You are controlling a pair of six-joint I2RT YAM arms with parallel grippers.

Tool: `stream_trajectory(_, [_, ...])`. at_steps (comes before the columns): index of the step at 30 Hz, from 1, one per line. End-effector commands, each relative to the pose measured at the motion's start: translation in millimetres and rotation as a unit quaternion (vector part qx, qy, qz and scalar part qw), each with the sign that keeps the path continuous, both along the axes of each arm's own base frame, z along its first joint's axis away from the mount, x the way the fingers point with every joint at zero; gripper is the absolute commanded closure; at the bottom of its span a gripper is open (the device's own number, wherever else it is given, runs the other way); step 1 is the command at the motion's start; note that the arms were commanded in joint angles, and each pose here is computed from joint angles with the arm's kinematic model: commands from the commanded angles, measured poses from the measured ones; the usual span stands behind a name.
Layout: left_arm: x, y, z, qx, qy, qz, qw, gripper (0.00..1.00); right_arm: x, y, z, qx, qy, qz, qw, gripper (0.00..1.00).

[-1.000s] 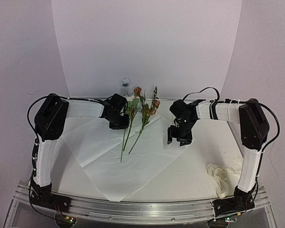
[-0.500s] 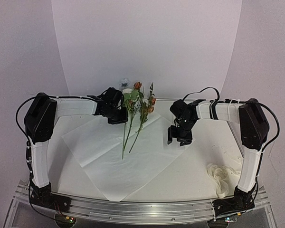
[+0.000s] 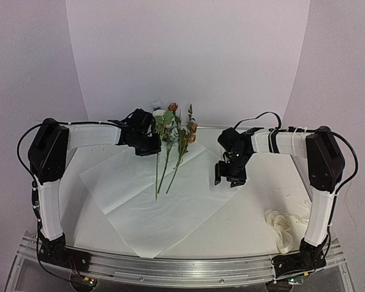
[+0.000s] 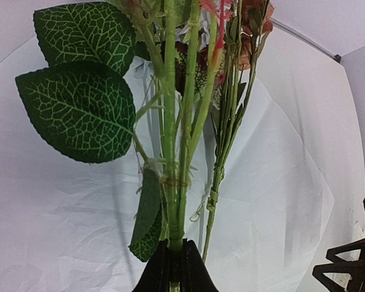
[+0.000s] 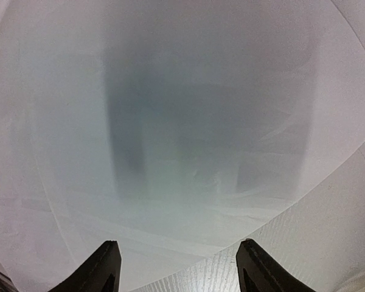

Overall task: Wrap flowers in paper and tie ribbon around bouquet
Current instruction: Pick up the fake flower from the flattened wrapping paper, then place the fake flower on the flattened wrapping paper.

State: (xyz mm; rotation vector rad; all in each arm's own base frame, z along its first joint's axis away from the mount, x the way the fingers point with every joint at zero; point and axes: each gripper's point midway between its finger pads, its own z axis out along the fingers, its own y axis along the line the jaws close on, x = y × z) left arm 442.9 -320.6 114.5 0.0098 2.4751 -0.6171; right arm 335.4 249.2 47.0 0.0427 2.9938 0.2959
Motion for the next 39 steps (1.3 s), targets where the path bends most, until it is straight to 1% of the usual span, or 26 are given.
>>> stream_trajectory(1, [23, -2, 48, -0.025, -0.078, 0.002, 0.997, 1.0, -1, -2, -4, -0.004, 0.005, 0.004, 1.0, 0.32])
stream_trajectory(10, [45, -13, 21, -0.035, -0.067, -0.02, 0.997, 1.0, -3, -1, -5, 0.001, 0.011, 0.004, 1.0, 0.31])
stream_trajectory(20, [58, -11, -28, -0.037, -0.04, -0.013, 0.998, 1.0, -8, -2, -8, 0.001, 0.02, 0.008, 1.0, 0.31])
stream_trajectory(21, [59, -11, -32, -0.038, -0.035, -0.012, 0.999, 0.98, -9, -3, -8, 0.001, 0.02, 0.008, 1.0, 0.31])
stream_trajectory(22, [59, -12, -35, -0.039, -0.033, -0.011, 0.999, 0.95, -9, -3, -7, 0.002, 0.019, 0.009, 1.0, 0.31])
stream_trajectory(26, [59, -10, -36, -0.043, -0.033, -0.005, 0.999, 0.71, -10, -4, -3, 0.003, 0.016, 0.011, 1.0, 0.31])
stream_trajectory(30, [59, -8, -25, -0.049, -0.043, -0.002, 0.998, 0.52, -12, -4, -3, 0.003, 0.019, 0.012, 1.0, 0.31])
stream_trajectory(35, [57, -3, 6, -0.054, -0.066, 0.005, 0.996, 0.34, -14, -6, 7, 0.004, 0.008, 0.016, 1.0, 0.31])
stream_trajectory(38, [53, 4, 17, -0.052, -0.071, 0.018, 0.996, 0.2, -14, -8, 16, 0.005, -0.003, 0.021, 1.0, 0.3])
stream_trajectory(39, [51, 6, 21, -0.053, -0.072, 0.02, 0.996, 0.17, -14, -8, 18, 0.005, -0.005, 0.022, 1.0, 0.29])
